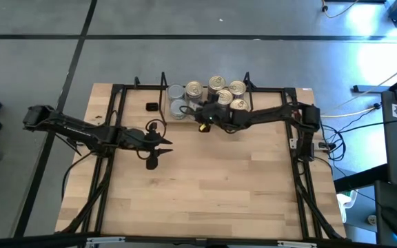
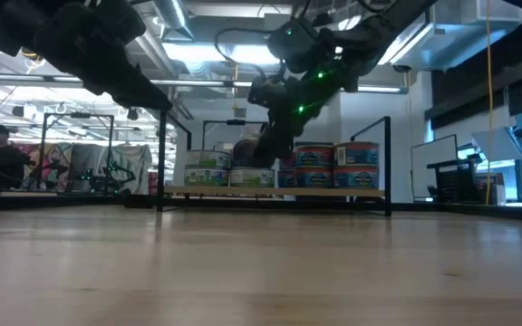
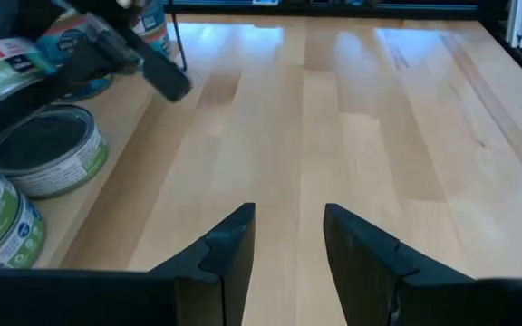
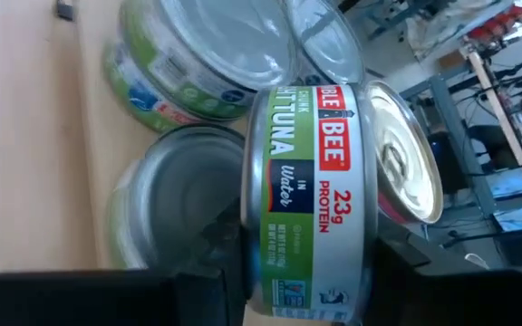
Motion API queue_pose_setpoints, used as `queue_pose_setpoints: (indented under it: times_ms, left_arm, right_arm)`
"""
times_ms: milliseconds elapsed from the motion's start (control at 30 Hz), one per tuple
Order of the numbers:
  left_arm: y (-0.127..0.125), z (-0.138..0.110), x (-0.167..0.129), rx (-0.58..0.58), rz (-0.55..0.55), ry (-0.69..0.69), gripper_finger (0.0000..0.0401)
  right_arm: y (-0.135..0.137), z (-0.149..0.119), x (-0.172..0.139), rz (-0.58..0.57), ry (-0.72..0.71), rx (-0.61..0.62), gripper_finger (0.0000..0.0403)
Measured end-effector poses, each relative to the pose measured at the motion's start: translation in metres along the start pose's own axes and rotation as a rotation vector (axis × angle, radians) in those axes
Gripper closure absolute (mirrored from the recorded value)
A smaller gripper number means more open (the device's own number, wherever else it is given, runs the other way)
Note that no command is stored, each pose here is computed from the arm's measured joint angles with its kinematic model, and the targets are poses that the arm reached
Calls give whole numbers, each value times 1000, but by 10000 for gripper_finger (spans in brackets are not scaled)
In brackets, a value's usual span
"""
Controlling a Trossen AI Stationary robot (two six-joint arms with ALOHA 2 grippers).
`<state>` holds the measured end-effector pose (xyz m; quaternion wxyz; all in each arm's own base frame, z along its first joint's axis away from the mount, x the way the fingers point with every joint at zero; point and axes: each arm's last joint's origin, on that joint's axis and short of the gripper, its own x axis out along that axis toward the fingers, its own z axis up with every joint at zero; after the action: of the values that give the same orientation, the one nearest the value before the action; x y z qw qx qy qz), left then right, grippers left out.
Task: Stack canned seafood by type on shelf
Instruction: Stack the green tuna can on top of the other green tuna can on the shelf
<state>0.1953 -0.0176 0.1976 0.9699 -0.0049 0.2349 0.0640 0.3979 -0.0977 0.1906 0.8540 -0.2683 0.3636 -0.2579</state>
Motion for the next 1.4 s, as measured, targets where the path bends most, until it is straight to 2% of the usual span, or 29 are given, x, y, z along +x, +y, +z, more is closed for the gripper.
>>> queue_pose_setpoints:
  times_ms: [167,433,667,867,1200,1400]
  left_arm:
    - [0,0,0,1,0,3,270]
    - [0,0,0,27,1,1,270]
    - [0,0,0,24,1,1,270]
    - [0,0,0,11,1,0,270]
    - [0,0,0,-6,1,0,270]
    - [0,0,0,-6,1,0,270]
  right_arm:
    - [-1,-1,1,14,-4,6,257]
    - [2,-4,1,66,6,20,148]
    - [4,-4,1,119,-7,60,95]
    - [3,-5,1,81,15,87,90]
    - [3,-5,-1,112,27,173,98]
    - [-4,3,-5,134,87,232,98]
